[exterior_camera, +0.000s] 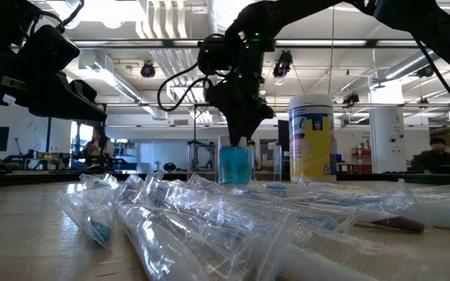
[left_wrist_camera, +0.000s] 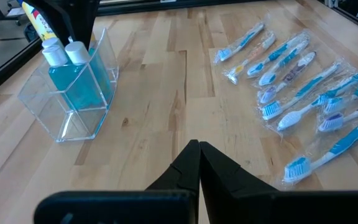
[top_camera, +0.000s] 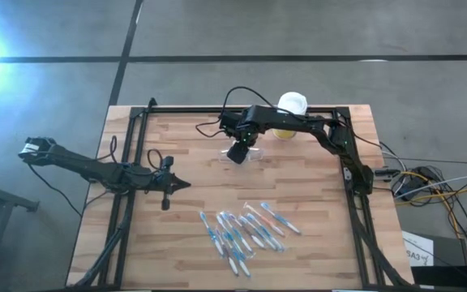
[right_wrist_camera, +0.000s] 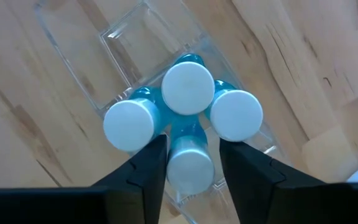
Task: Pick & Place toothbrushing station
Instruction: Put the blue toothbrush into the transparent organizer
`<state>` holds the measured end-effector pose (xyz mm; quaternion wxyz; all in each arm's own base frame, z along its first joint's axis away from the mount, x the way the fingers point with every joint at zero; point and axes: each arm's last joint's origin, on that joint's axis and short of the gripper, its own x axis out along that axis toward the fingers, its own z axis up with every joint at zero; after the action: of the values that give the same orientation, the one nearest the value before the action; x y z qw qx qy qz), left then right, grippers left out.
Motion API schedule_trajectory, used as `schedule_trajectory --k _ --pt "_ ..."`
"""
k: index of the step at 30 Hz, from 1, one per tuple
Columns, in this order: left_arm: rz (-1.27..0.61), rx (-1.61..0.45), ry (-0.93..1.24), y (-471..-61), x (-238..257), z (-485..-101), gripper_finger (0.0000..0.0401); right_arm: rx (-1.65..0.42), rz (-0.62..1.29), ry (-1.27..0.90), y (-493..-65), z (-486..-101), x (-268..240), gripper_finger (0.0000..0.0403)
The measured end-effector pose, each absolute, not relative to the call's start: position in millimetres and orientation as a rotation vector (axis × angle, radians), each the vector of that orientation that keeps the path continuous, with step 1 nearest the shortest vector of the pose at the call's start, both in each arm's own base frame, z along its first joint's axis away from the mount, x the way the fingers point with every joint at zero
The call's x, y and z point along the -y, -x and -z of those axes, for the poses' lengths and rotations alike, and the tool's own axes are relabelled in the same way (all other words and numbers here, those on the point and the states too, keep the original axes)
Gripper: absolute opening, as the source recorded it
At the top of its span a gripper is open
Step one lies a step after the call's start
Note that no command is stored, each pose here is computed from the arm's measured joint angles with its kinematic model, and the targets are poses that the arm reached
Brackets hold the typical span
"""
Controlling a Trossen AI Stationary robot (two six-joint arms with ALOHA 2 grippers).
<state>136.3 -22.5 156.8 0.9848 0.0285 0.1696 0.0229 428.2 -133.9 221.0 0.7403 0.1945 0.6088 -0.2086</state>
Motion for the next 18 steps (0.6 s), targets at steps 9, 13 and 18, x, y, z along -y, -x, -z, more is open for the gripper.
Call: schedule_trajectory --k 9,13,18 --pt "-0.046 -0.342 -0.057 -136.2 22.5 -156.6 0.001 -1.336 0.458 -0.424 -428.2 -221.0 133.9 0.0173" --pt "-0.046 -0.342 -0.058 -136.2 22.5 -156.6 0.001 -1.337 0.457 -0.414 -428.0 -221.4 134.0 0.0184" --pt "-0.046 -0.355 -0.061 -135.8 22.4 -155.5 0.001 -1.336 0.45 -0.405 -427.3 -223.2 133.9 0.0187"
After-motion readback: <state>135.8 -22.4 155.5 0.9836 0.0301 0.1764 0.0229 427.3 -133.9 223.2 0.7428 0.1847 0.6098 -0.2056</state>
